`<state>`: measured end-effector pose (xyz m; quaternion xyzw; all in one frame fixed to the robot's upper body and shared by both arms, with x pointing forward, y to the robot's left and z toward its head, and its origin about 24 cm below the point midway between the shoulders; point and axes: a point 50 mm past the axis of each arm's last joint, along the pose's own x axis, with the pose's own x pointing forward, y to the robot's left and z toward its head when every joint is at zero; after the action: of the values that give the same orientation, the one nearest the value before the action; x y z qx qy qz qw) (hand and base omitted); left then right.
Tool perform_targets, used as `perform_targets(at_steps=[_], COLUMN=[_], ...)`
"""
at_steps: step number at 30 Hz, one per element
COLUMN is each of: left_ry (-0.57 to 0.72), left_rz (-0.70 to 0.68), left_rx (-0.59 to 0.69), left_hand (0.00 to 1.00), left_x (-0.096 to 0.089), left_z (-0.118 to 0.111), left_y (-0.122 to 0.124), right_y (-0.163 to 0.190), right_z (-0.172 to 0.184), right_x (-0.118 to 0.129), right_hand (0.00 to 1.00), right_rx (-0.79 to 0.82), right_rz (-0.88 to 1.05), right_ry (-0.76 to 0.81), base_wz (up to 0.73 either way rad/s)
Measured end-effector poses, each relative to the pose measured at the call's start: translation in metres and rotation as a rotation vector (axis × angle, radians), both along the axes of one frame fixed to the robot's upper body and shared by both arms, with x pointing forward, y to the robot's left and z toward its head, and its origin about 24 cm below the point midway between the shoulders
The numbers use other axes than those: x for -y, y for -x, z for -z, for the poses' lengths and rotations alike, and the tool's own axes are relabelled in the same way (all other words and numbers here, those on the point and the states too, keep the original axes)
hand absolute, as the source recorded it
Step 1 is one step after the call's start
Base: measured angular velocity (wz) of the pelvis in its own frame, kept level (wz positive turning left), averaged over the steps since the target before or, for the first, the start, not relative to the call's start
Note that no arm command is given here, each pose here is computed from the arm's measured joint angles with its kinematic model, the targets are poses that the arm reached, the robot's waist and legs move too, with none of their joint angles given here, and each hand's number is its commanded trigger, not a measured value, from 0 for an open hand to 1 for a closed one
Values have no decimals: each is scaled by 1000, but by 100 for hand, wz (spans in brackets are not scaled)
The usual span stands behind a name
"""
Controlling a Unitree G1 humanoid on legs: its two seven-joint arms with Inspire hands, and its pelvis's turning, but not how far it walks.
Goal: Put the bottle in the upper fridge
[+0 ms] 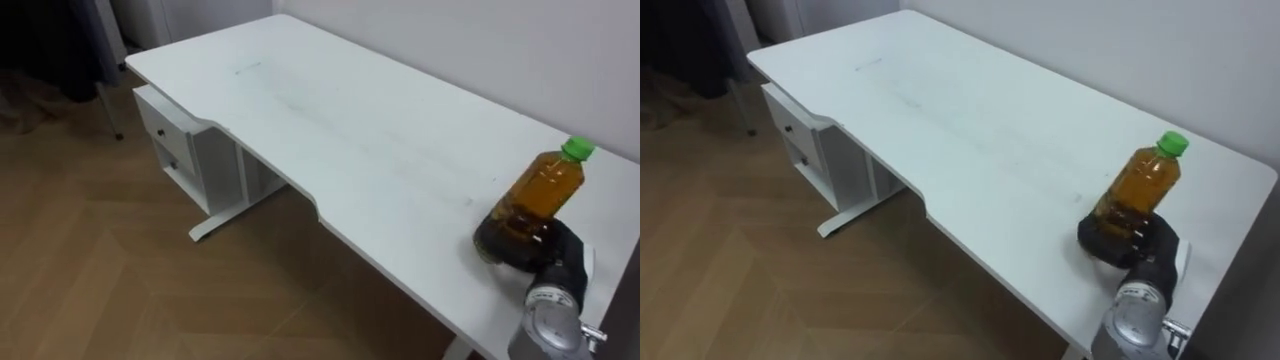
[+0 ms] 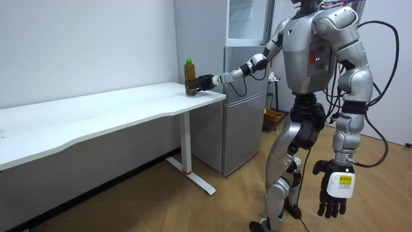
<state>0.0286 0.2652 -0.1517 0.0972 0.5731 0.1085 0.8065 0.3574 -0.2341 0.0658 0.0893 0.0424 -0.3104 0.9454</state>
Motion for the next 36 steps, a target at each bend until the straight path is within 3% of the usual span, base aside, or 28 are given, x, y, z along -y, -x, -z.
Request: perform_targets(at_steps=[10, 22, 30, 36], left_ry=[-13, -20, -46, -50], left_rz=[-24, -46, -138, -161], left_rx=[11, 23, 46, 15], left_hand=[0, 0, 0, 0], left_x=[-5, -8, -19, -15], left_z=[-2, -3, -6, -5], left_y=[-1, 1, 13, 31], right_y=[-1, -5, 19, 33], right_z=[0, 3, 6, -10], right_x=[3, -11, -37, -50], right_hand=[100, 100, 100, 100], right_rx=[26, 34, 89, 171], right_rz=[-38, -184, -366, -482], right_ry=[-103, -240, -253, -101], base_wz=[0, -2, -20, -35])
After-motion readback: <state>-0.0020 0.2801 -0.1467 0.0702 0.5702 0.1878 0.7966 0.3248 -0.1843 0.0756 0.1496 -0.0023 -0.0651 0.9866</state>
